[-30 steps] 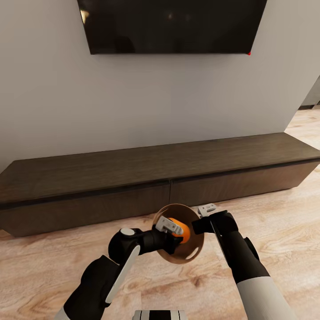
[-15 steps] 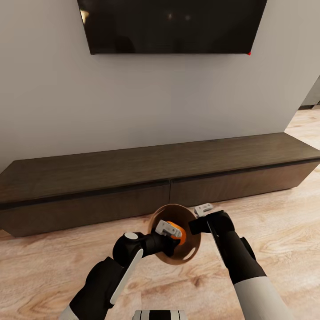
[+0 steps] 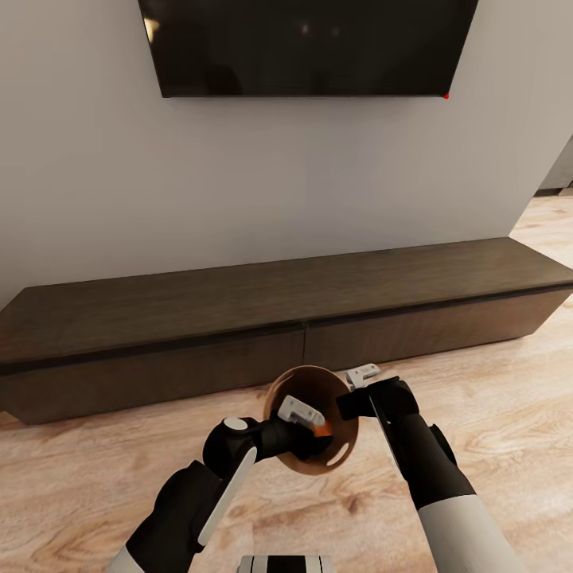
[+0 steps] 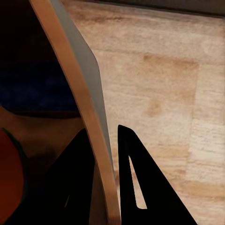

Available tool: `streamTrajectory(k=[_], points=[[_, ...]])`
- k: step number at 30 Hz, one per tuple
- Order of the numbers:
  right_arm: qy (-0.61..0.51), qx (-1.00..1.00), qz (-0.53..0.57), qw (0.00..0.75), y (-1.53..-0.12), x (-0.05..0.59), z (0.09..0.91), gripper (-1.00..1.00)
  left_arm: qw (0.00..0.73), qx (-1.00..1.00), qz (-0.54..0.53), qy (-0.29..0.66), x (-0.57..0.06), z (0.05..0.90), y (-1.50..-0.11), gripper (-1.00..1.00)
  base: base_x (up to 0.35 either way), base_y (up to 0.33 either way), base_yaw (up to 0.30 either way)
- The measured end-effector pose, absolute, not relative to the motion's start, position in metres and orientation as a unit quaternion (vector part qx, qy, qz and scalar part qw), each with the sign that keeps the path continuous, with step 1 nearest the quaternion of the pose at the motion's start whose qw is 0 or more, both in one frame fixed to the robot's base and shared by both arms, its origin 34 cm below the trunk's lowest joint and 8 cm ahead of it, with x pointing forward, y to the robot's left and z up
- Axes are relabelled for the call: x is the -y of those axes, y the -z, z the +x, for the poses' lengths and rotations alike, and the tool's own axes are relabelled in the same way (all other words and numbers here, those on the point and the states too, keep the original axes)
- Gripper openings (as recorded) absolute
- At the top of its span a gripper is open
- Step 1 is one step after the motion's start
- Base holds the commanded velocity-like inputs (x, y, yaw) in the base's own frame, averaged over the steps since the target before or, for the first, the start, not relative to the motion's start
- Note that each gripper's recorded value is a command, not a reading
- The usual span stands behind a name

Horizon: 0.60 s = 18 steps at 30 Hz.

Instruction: Put the three can of soda from the living room inside the tash can in the kitchen.

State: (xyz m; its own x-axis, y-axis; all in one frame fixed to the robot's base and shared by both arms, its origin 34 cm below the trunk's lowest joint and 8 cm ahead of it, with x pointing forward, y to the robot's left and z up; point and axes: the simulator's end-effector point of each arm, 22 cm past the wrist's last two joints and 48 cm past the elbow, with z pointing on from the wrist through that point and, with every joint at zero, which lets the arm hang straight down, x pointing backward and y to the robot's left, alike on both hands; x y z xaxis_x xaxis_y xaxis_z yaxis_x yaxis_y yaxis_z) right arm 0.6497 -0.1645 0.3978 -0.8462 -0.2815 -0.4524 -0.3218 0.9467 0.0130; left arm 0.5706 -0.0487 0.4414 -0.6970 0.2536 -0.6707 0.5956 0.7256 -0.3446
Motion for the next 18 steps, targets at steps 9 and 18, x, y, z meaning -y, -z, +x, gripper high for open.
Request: streamTrajectory(k=[9,18], points=[[-0.045,-0.96,-0.156,0.228,-0.398,0.165,0.65,-1.0,0.34,-0.857,0.251,0.294,0.054,0.574,-0.48,1.0,0.0,0.0,0.0],[-0.045,-0.96,-0.154,0.228,-0.397,0.167,0.65,-1.0,0.326,-0.844,0.268,0.33,0.064,0.548,-0.502,1.0,0.0,0.0,0.0]])
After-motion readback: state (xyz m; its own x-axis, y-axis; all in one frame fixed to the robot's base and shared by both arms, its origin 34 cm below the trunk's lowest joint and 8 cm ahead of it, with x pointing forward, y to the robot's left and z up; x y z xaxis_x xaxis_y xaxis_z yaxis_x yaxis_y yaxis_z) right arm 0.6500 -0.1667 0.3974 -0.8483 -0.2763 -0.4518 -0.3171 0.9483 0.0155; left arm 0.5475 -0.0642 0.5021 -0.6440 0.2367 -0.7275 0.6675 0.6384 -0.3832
